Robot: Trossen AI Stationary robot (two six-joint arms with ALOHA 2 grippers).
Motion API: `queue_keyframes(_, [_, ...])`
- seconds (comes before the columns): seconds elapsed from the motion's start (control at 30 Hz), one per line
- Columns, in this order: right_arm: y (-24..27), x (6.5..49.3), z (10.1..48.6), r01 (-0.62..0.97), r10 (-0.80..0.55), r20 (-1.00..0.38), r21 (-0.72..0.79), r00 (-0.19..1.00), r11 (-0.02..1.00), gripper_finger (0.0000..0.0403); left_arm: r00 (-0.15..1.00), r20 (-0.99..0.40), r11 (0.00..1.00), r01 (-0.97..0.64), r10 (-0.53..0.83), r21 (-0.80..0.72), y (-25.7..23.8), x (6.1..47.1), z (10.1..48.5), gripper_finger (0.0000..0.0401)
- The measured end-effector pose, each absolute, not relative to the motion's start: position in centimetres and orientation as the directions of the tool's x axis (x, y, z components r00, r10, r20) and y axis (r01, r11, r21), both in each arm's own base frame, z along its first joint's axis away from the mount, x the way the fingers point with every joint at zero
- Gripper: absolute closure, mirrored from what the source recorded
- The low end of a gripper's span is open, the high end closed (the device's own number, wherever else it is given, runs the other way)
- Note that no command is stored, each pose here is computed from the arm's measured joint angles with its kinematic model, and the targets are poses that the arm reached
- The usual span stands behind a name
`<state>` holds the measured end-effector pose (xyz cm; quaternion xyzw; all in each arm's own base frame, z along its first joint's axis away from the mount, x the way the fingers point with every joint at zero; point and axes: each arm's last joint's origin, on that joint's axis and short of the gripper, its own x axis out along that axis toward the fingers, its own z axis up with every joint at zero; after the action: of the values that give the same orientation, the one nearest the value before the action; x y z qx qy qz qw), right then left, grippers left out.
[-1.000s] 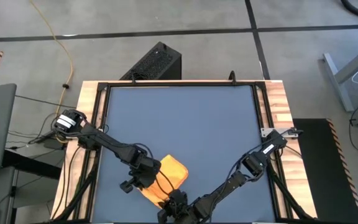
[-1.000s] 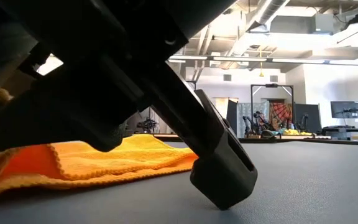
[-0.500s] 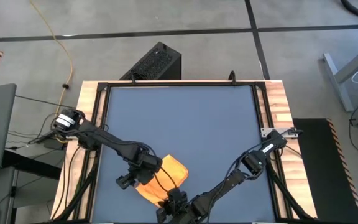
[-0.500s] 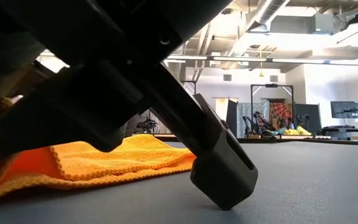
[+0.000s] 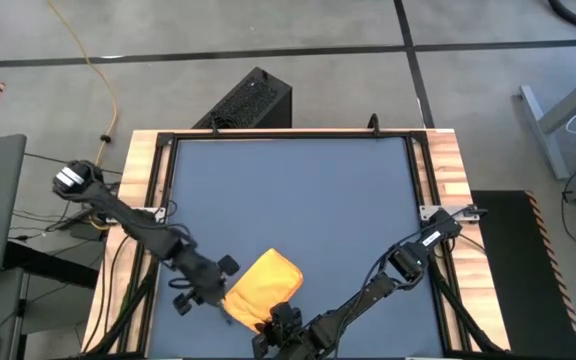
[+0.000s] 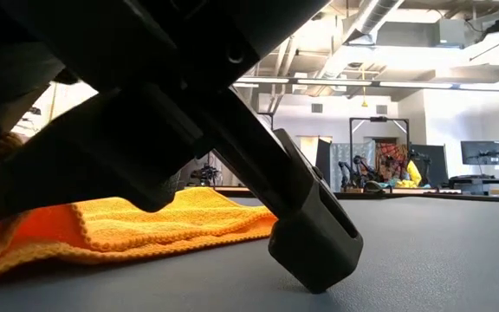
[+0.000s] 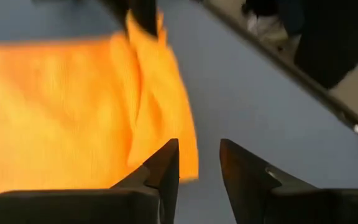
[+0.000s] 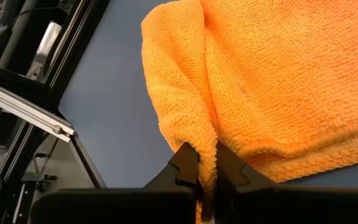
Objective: Roll towel
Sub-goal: Roll the orange microfiber towel
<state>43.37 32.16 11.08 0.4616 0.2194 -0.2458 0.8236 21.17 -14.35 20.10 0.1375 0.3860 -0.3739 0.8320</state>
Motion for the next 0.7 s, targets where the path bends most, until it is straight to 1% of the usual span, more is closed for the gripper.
queue_keyframes(0.13, [32.2, 43.4, 11.1, 0.607, -0.202, -0.588, 0.652, 0.783, 0.454, 0.0365, 0.49, -0.665, 0.647, 0.763, -0.563, 0.014, -15.9, 20.0, 19.5, 0.0302])
queue_keyframes(0.2, [32.2, 43.4, 11.1, 0.606, -0.203, -0.587, 0.652, 0.784, 0.455, 0.0365, 0.496, -0.662, 0.627, 0.777, -0.562, 0.049, -16.5, 19.8, 19.1, 0.0302])
queue_keyframes(0.4, [32.2, 43.4, 11.1, 0.606, -0.204, -0.585, 0.655, 0.785, 0.451, 0.0365, 0.563, -0.645, 0.619, 0.766, -0.517, 0.172, -17.8, 19.6, 18.7, 0.0303])
queue_keyframes(0.53, [32.2, 43.4, 11.1, 0.605, -0.203, -0.584, 0.657, 0.786, 0.45, 0.0365, 0.557, -0.658, 0.602, 0.775, -0.507, 0.192, -17.7, 19.6, 18.6, 0.0301])
queue_keyframes(0.6, [32.2, 43.4, 11.1, 0.605, -0.203, -0.584, 0.657, 0.786, 0.45, 0.0365, 0.553, -0.668, 0.604, 0.774, -0.499, 0.189, -17.5, 19.6, 18.5, 0.0292])
queue_keyframes(0.7, [32.2, 43.4, 11.1, 0.604, -0.203, -0.583, 0.658, 0.786, 0.45, 0.0364, 0.539, -0.686, 0.606, 0.775, -0.489, 0.177, -17.3, 19.8, 18.1, 0.0267])
